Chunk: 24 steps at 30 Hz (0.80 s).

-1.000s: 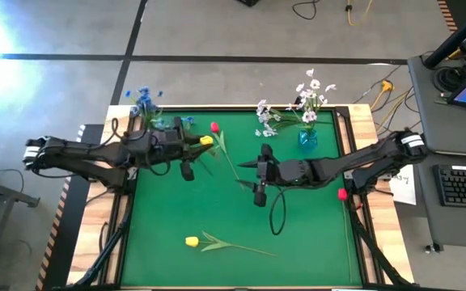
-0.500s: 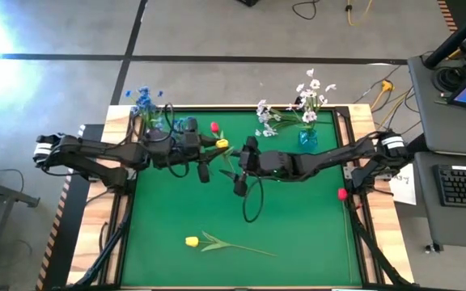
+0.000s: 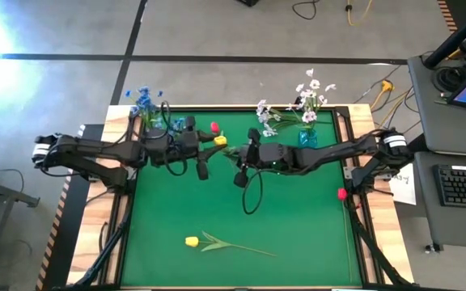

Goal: Sort flowers into vase by color
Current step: Put the top yellow tulip into the purple vase

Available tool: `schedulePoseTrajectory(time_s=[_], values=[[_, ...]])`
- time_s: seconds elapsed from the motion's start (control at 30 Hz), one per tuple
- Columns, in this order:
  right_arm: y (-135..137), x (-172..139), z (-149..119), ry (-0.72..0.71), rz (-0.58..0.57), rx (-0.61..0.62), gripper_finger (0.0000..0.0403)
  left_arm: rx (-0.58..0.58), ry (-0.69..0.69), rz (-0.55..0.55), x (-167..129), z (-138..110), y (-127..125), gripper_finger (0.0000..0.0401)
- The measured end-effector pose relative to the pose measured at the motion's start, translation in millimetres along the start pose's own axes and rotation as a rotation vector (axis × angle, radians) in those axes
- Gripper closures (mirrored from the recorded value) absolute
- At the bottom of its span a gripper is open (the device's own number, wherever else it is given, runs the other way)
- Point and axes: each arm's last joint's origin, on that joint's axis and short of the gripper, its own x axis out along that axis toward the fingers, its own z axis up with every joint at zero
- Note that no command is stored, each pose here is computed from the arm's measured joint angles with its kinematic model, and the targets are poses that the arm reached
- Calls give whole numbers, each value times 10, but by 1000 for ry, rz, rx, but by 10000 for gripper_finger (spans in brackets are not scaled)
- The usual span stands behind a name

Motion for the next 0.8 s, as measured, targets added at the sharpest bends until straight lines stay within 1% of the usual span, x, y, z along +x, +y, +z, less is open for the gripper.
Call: schedulePoseTrajectory(time_s=[0.2, 0.27, 0.33, 0.4, 0.53, 0.6, 0.67, 0.73, 0.8], values=[[-182, -197, 52, 48, -24, -2, 385, 71, 53, 18, -57, 52, 94, 239], [-234, -329, 58, 42, -34, 24, 385, 72, 57, 23, -66, 53, 112, 218], [-285, -481, 24, 33, -74, 58, 385, 81, 87, 22, -83, 29, 123, 201], [-340, -660, -52, 34, -153, 95, 385, 85, 105, 19, -98, 18, 126, 189], [-468, -1000, -180, 15, -419, 150, 385, 89, 129, 15, -143, 16, 137, 177], [-543, -1148, -211, -8, -569, 187, 385, 96, 147, 12, -154, 0, 138, 177], [-611, -1288, -230, -28, -692, 217, 385, 104, 148, 11, -159, 2, 140, 177], [-669, -1416, -205, -61, -756, 248, 385, 119, 151, 11, -168, 4, 144, 177], [-716, -1537, -159, -96, -771, 278, 385, 133, 158, 24, -173, 1, 149, 177]])
